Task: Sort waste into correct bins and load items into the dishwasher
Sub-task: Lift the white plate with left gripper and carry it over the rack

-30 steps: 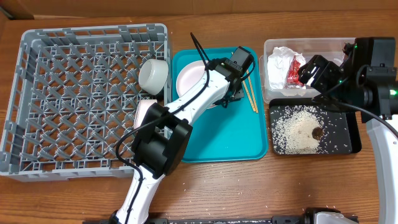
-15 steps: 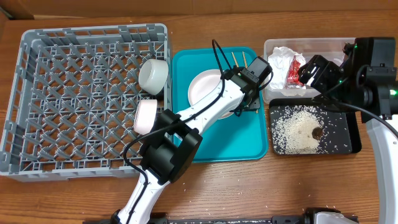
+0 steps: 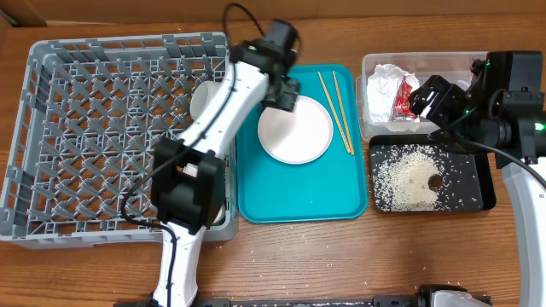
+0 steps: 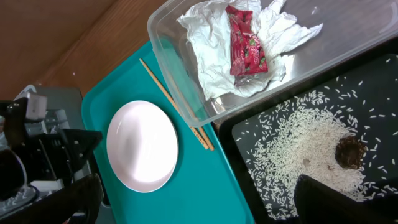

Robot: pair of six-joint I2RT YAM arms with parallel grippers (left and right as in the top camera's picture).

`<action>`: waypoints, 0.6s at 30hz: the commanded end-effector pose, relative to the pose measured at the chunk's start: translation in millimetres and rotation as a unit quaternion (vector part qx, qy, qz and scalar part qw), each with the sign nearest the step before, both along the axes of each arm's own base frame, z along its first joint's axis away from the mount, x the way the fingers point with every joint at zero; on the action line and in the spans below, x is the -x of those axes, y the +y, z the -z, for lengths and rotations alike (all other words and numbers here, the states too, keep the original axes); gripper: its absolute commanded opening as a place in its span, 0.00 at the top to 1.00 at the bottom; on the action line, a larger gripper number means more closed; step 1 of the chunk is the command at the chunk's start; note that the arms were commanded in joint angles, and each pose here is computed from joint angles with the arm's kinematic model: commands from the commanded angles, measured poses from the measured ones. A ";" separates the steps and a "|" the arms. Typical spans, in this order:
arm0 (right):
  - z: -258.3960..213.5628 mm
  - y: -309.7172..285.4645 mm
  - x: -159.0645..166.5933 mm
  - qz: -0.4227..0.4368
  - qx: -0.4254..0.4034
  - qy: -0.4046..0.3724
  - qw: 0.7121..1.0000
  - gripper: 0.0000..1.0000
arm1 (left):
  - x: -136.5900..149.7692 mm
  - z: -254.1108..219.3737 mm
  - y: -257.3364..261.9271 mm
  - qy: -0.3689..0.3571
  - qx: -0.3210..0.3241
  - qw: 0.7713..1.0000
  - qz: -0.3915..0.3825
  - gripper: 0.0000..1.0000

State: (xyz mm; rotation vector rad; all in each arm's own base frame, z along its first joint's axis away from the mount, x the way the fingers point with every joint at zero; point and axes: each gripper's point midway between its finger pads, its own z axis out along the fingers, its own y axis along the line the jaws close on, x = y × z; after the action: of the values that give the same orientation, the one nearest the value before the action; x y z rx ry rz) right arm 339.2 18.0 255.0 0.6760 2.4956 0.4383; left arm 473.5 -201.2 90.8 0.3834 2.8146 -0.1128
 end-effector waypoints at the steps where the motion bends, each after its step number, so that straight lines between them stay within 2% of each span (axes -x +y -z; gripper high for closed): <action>1: -3.7 -2.5 -2.0 0.003 0.006 -0.007 1.000 0.00 | -4.0 21.7 14.2 0.010 -0.027 0.998 0.063 0.31; 15: -3.6 -2.5 -2.1 0.003 0.006 -0.007 1.000 0.00 | 5.1 78.3 20.4 0.068 -0.050 0.993 0.087 0.34; 18: -3.6 -2.5 -2.1 0.003 0.006 -0.007 1.000 0.00 | 12.9 90.1 20.2 0.090 -0.049 0.991 0.089 0.41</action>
State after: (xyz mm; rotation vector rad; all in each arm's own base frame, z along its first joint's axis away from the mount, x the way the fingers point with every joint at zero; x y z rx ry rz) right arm 339.3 18.0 255.0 0.6760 2.4956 0.4383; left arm 471.4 -176.9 19.5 0.6259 2.9215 -0.0302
